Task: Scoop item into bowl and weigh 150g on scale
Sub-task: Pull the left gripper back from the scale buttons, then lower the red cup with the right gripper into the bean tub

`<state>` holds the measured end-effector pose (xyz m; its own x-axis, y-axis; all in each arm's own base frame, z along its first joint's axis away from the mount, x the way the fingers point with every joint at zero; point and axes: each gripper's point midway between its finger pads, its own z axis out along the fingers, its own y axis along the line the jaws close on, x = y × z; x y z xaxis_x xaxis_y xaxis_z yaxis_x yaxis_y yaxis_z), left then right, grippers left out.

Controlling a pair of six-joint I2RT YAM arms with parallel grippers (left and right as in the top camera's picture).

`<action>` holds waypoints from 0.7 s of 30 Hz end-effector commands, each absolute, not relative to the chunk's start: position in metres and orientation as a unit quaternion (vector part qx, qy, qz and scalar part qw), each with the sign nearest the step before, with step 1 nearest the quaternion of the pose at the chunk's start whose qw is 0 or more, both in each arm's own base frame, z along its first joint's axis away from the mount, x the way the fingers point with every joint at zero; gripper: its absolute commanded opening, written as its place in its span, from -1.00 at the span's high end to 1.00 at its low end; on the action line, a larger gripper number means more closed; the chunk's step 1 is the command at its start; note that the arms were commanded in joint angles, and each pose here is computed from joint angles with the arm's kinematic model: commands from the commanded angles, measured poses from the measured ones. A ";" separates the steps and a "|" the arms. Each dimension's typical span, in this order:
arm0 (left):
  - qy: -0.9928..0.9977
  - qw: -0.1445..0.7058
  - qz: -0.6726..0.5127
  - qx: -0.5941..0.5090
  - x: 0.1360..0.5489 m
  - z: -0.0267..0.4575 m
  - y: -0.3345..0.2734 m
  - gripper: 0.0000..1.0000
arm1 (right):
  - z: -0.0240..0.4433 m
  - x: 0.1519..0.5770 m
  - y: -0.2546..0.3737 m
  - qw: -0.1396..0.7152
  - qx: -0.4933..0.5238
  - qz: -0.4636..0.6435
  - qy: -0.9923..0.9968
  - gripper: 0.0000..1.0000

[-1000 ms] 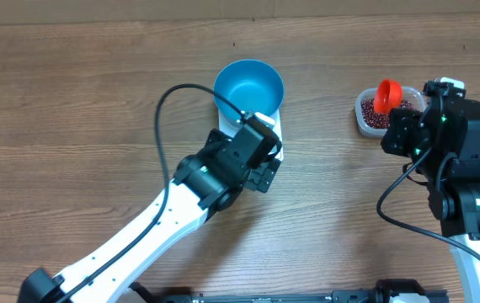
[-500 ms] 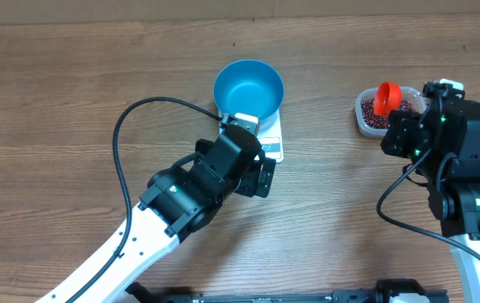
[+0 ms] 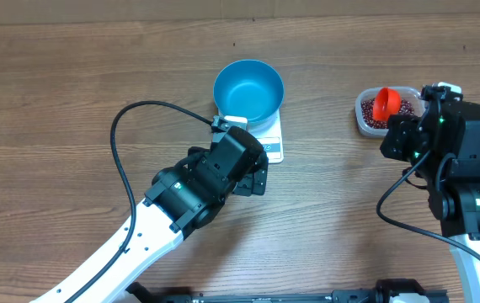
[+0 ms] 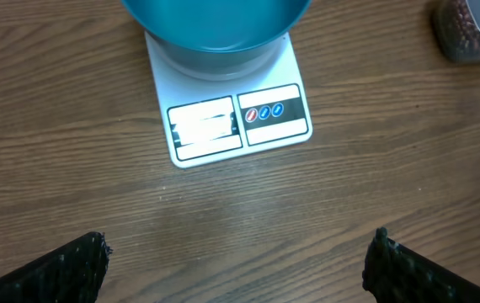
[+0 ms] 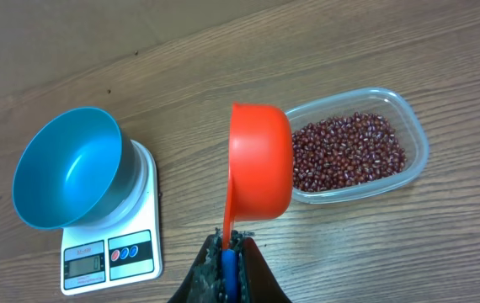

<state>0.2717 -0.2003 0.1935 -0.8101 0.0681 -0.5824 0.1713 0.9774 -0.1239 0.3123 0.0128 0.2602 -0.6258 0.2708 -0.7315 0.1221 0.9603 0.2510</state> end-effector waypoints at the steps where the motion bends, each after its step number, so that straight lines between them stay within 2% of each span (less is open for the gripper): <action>1: 0.947 0.309 -0.077 0.043 0.275 0.195 -0.197 -0.99 | 0.275 0.316 0.006 0.440 0.115 0.075 0.887 0.93; 11: 0.947 0.308 -0.077 0.043 0.275 0.194 -0.196 -0.99 | 0.272 0.328 -0.017 0.443 0.122 0.016 0.888 0.93; 13: 0.947 0.308 -0.077 0.043 0.275 0.194 -0.196 -0.98 | 0.264 0.336 -0.039 0.412 0.148 0.004 0.899 0.93; 21: 0.947 0.308 -0.077 0.043 0.275 0.194 -0.196 -0.99 | 0.264 0.377 -0.087 0.323 0.108 0.035 0.940 0.93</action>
